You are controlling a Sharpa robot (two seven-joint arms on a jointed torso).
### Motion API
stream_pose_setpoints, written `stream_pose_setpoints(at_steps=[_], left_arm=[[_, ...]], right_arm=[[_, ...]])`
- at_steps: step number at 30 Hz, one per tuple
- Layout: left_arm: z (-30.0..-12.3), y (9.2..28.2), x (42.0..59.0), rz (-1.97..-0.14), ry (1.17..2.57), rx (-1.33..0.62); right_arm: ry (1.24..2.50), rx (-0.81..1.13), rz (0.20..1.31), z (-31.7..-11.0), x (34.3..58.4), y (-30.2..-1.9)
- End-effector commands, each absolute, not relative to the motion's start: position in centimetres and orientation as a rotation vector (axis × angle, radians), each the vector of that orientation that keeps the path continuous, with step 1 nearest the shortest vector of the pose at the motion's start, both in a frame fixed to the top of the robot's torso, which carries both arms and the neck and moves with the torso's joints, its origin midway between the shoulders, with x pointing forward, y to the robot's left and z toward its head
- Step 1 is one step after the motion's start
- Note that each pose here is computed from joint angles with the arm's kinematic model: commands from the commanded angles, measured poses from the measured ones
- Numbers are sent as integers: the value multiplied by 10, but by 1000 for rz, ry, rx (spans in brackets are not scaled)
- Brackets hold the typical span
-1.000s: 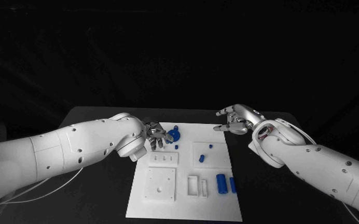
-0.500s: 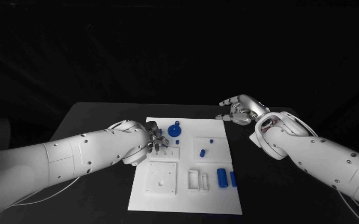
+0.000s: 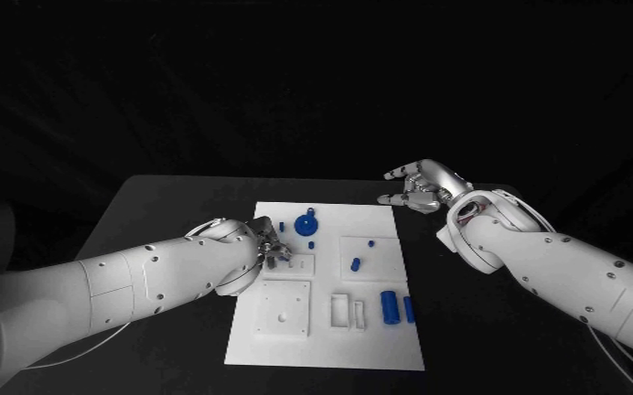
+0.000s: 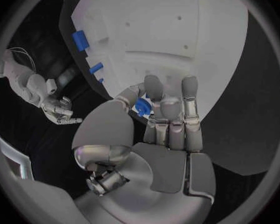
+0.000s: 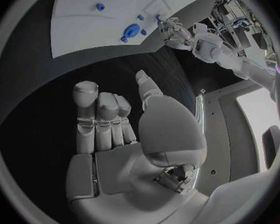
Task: Assemble the parts on the task board
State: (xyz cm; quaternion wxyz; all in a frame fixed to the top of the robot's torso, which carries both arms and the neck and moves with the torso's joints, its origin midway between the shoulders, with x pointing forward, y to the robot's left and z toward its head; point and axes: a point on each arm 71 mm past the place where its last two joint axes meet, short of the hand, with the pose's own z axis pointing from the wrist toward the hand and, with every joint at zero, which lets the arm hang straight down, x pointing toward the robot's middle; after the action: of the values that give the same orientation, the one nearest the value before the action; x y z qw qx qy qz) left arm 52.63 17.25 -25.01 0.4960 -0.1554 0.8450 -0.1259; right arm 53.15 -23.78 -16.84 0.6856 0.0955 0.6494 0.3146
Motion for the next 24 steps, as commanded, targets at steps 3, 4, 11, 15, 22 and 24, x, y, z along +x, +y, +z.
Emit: stream_pose_setpoints(at_steps=[3,4,11,15,22,24], left_arm=[[-252,168,525,-313,2031,-355],[-252,167,525,-315,2033,-353],[-254,164,522,-325,2049,-339],[-255,163,521,-329,2059,-332],[-256,162,520,-330,2073,-322],[-256,161,519,-330,2078,-319]], right_arm=[[1452,214,718,-168,531,-236],[1452,214,718,-168,531,-236],[1457,215,718,-168,532,-235],[1459,215,718,-169,532,-235],[1461,215,719,-169,532,-235],[1462,215,719,-169,532,-234]])
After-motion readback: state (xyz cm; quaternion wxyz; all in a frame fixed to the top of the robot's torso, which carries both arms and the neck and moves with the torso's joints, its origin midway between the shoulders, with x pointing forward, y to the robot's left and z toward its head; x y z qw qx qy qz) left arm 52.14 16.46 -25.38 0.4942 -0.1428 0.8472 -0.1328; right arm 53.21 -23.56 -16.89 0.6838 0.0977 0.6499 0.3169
